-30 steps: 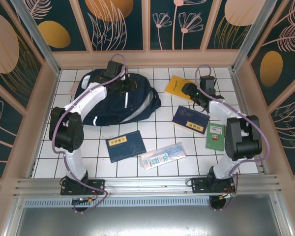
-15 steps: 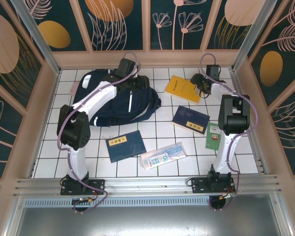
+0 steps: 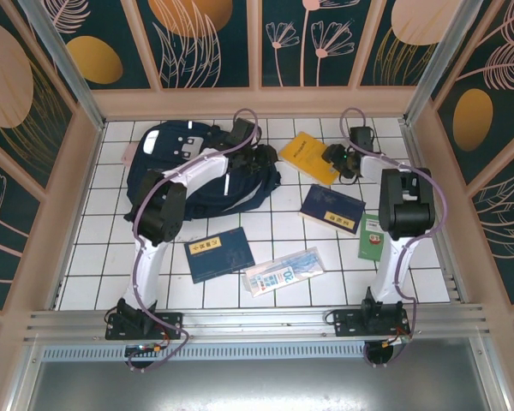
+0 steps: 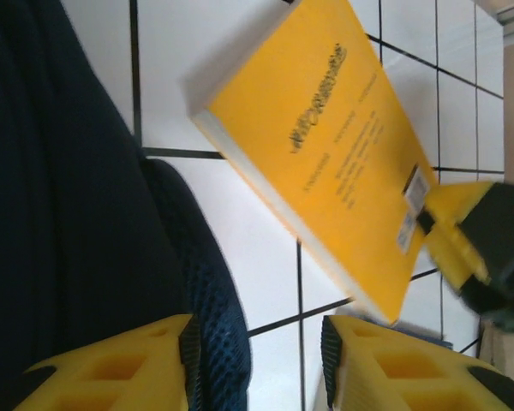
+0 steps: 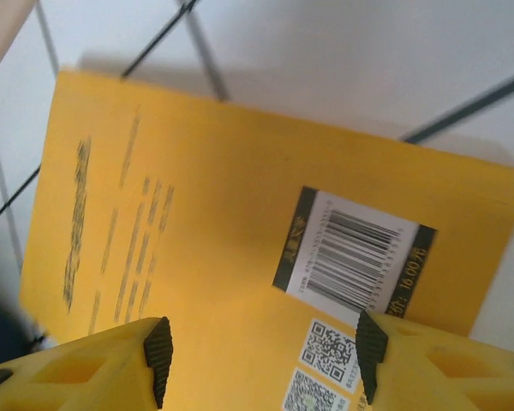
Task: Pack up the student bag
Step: Rotate the book at the top-center of the table, then pick up the book from the top-center of the table.
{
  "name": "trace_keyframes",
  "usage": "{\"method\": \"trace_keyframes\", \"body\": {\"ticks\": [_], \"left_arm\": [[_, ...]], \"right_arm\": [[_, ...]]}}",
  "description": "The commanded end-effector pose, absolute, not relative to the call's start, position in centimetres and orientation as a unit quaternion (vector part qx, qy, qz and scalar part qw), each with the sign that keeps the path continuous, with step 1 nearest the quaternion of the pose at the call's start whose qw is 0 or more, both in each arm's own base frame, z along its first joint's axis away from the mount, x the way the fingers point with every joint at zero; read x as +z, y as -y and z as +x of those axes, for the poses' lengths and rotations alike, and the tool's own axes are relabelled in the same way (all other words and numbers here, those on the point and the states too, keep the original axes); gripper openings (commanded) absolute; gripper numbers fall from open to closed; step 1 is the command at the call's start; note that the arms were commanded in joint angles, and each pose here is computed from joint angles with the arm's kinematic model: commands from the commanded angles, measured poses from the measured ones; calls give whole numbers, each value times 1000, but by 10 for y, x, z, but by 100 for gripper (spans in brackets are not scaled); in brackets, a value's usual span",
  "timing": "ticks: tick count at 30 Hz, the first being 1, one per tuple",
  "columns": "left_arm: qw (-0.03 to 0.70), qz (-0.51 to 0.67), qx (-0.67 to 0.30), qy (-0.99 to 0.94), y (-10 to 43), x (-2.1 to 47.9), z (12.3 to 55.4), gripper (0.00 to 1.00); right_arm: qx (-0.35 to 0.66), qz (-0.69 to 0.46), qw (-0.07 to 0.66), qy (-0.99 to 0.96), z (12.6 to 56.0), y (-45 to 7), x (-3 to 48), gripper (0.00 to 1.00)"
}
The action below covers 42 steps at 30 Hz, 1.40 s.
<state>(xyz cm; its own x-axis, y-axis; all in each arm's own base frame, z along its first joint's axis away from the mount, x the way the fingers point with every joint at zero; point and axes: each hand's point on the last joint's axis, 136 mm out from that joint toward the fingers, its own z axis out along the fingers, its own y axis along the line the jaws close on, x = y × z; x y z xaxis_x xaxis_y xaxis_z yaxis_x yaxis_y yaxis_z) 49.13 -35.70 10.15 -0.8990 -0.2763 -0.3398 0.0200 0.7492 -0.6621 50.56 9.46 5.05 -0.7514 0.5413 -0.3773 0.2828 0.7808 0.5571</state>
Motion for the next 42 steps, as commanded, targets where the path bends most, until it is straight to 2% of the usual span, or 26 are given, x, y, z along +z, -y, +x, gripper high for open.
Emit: {"method": "trace_keyframes", "body": {"ticks": [1, 8, 16, 19, 26, 32, 37, 42], "left_arm": [[215, -70, -386, -894, 382, 119, 496, 43], [194, -66, -411, -888, 414, 108, 486, 42], [173, -92, -390, -900, 420, 67, 491, 33], [162, -107, -360, -913, 413, 45, 490, 30], [146, -146, -291, -934, 386, 11, 487, 29], [141, -160, -254, -943, 364, -2, 487, 28], [139, -155, -232, -950, 358, -11, 486, 27], [139, -150, -221, -954, 354, -17, 484, 22]], "right_arm": [[300, 216, 208, -906, 474, -144, 53, 61], [272, 180, 285, -902, 498, -136, 104, 63], [223, 154, 333, -903, 537, -99, 110, 66], [222, 136, 325, -909, 552, -92, 101, 66], [219, 112, 282, -927, 564, -89, 62, 67], [231, 112, 236, -937, 544, -97, 28, 65], [282, 91, 210, -931, 522, -128, 26, 61], [327, 77, 183, -924, 498, -156, 28, 59]]}}
